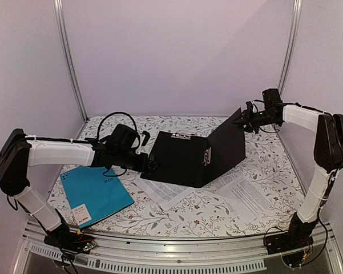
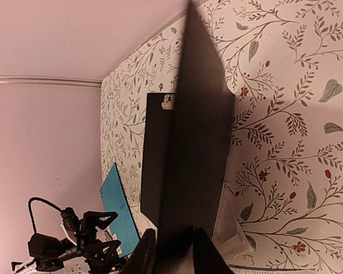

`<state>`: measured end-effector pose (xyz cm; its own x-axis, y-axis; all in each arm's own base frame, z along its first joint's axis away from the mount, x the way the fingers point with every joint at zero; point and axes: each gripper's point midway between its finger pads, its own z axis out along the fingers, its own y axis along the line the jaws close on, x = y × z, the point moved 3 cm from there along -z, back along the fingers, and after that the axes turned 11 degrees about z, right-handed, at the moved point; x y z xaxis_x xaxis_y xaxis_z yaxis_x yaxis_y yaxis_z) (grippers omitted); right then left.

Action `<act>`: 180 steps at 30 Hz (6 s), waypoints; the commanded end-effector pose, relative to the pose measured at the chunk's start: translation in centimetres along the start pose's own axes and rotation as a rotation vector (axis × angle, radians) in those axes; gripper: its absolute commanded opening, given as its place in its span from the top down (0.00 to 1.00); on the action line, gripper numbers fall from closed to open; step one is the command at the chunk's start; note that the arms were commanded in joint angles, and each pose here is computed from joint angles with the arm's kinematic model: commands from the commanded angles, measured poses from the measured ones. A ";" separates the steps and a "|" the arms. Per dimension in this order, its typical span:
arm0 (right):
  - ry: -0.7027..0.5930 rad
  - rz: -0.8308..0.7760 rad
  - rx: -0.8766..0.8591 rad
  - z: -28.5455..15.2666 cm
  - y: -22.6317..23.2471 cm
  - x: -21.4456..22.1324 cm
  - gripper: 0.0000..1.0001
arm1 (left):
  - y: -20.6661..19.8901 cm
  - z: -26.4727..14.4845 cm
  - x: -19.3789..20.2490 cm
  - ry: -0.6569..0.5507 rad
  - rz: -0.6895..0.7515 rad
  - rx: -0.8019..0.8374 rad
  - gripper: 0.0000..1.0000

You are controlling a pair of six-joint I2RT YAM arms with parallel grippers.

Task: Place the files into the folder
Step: Create pockets on the folder at the center of the board, then move the file to the corner of the board, then pick up the file from the center of the board.

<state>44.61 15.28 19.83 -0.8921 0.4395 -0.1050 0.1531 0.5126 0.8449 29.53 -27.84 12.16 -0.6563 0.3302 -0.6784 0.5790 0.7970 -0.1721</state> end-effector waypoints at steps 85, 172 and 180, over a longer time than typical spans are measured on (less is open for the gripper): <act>0.695 -0.570 1.030 -0.4 -16.7 30.0 0.77 | 5.7 -3.1 0.6 0.015 -0.156 -0.222 0.02; 0.116 -0.185 0.682 -3.4 -16.4 25.3 0.15 | -21.1 7.6 4.8 0.353 -0.242 0.524 0.09; 0.141 -0.153 0.632 -2.8 -17.4 26.3 0.17 | -22.9 8.0 6.5 0.386 -0.304 0.511 0.10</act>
<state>18.12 15.58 5.03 -0.9609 0.2385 -0.1404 0.1847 0.9305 0.3163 16.88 -46.81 6.13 -0.8763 0.3864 -0.2877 0.4725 0.5734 -0.6693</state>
